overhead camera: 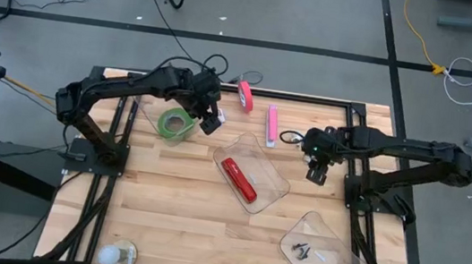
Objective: Pick and place Stapler, Stapler remover, tape
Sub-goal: Put the light blue staple remover into the bottom transparent bin
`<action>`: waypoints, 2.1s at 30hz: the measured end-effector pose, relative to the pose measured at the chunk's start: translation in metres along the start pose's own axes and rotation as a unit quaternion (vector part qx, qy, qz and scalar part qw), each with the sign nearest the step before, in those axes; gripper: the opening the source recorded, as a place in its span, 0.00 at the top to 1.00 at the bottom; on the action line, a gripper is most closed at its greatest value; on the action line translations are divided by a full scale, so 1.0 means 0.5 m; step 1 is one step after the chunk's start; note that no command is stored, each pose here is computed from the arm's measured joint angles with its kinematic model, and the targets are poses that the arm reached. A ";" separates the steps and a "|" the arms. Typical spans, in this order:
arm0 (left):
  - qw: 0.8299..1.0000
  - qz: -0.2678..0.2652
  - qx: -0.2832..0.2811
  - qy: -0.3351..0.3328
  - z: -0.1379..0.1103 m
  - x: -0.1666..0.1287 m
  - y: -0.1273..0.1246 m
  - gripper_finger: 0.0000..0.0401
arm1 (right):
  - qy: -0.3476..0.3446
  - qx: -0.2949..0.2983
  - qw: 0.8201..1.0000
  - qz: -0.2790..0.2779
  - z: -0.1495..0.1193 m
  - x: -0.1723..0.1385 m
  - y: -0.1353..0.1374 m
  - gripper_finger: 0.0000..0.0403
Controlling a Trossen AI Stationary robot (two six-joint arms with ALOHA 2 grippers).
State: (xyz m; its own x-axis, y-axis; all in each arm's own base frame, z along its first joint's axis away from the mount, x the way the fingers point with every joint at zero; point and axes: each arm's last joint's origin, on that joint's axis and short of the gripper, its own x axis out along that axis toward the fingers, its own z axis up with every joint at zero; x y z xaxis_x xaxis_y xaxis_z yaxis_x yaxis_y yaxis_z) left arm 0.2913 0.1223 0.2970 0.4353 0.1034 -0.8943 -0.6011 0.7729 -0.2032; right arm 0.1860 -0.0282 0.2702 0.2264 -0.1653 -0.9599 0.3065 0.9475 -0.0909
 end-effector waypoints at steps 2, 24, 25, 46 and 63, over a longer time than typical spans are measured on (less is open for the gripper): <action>1.000 0.000 0.002 0.000 -0.001 0.000 -0.002 0.39 | 0.007 -0.002 1.000 -0.003 0.003 0.005 -0.006 0.47; 1.000 0.000 0.005 0.002 -0.003 0.001 -0.007 0.39 | 0.163 -0.015 0.986 -0.032 0.050 0.136 -0.056 0.07; 1.000 0.001 0.005 0.001 -0.003 0.001 -0.007 0.39 | 0.169 -0.018 0.985 -0.035 0.051 0.141 -0.059 0.07; 1.000 0.018 0.013 -0.006 -0.001 0.001 -0.004 0.39 | 0.257 -0.076 0.963 -0.014 0.068 0.248 -0.075 0.07; 1.000 0.017 0.012 -0.006 -0.001 0.001 -0.004 0.39 | 0.301 -0.080 0.950 -0.006 0.065 0.297 -0.081 0.07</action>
State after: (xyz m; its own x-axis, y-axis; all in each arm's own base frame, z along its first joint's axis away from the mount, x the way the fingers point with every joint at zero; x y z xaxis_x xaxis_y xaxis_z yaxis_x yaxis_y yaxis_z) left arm 0.2925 0.1204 0.2968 0.4226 0.1381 -0.8957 -0.5993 0.7840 -0.1619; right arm 0.2371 -0.0999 0.1401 -0.3617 -0.0354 -0.9316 0.1505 0.9840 -0.0958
